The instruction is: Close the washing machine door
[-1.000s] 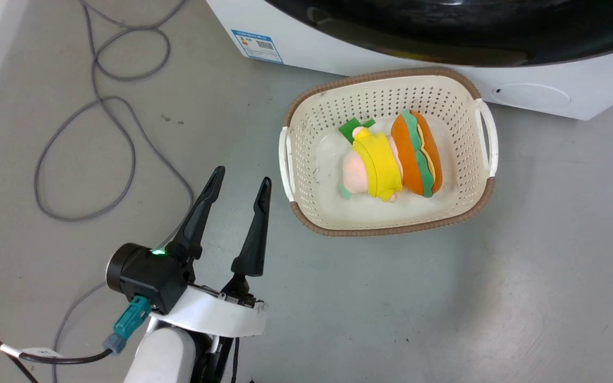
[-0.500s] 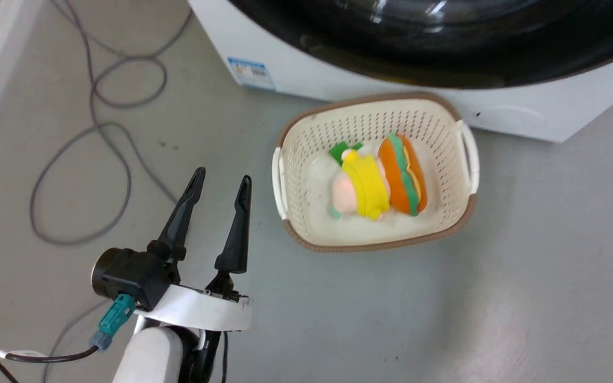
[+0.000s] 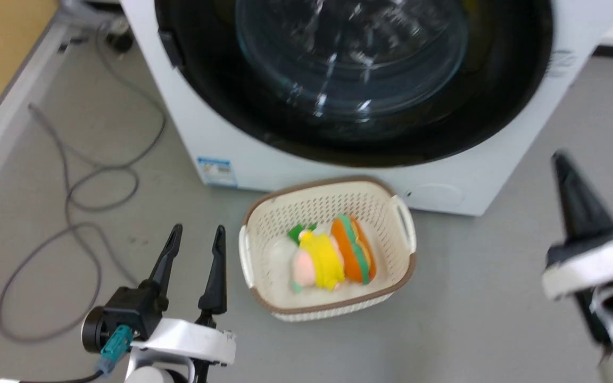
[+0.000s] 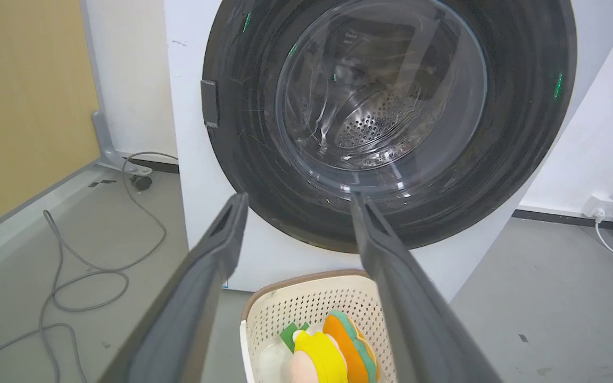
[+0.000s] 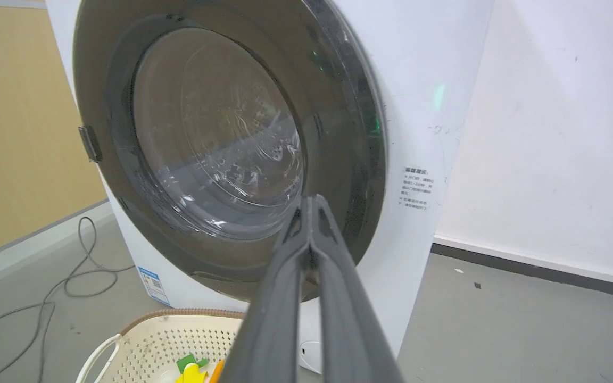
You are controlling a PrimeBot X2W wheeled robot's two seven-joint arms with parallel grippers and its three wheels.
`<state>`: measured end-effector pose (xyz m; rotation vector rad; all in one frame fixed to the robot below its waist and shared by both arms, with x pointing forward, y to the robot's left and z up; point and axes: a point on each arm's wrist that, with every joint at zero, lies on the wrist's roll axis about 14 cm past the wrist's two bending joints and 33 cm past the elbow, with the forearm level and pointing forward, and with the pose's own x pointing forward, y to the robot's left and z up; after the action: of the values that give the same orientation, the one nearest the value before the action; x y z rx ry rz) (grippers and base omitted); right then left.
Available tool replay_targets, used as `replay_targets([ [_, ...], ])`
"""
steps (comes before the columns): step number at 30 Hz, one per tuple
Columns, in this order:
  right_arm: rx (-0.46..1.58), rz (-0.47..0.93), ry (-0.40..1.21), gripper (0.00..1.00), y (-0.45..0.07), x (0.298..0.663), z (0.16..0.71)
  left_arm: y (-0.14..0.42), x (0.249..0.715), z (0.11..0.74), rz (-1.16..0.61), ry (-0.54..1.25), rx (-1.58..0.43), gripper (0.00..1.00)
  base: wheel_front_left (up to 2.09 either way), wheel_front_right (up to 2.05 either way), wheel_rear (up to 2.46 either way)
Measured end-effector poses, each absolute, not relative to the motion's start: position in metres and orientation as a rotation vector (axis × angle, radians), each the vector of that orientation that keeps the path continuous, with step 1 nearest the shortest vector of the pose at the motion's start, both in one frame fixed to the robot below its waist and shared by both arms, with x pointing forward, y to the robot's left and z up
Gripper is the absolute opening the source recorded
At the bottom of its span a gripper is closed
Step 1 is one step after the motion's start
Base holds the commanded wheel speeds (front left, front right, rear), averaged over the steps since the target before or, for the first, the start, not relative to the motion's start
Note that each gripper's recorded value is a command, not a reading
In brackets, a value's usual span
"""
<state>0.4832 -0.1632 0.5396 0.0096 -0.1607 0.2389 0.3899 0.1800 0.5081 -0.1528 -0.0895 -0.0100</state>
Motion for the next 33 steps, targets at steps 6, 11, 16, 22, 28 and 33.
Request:
replay_targets([
  [6, 0.063, 0.147, -0.216, 0.00, -0.177, 0.436, 0.553, 0.163, 0.384, 0.509, -0.058, -0.086, -0.153, 1.00, 0.00, 0.00, 0.00],
  [11, 0.072, 0.105, -0.211, 0.00, -0.184, 0.413, 0.550, 0.159, 0.380, 0.509, -0.072, -0.085, -0.155, 1.00, 0.00, 0.00, 0.00],
  [16, 0.070, 0.078, -0.190, 0.00, -0.186, 0.391, 0.541, 0.159, 0.375, 0.509, -0.067, -0.084, -0.156, 1.00, 0.00, 0.00, 0.00],
  [22, 0.082, 0.070, -0.148, 1.00, -0.185, 0.375, 0.527, 0.161, 0.368, 0.507, -0.054, -0.079, -0.142, 1.00, 0.00, 0.00, 0.00],
  [28, 0.084, 0.063, -0.140, 1.00, -0.185, 0.369, 0.525, 0.160, 0.365, 0.507, -0.054, -0.080, -0.129, 1.00, 0.00, 0.00, 0.00],
  [33, 0.083, 0.065, -0.135, 1.00, -0.183, 0.369, 0.523, 0.160, 0.364, 0.506, -0.055, -0.077, -0.116, 1.00, 0.00, 0.00, 0.00],
])
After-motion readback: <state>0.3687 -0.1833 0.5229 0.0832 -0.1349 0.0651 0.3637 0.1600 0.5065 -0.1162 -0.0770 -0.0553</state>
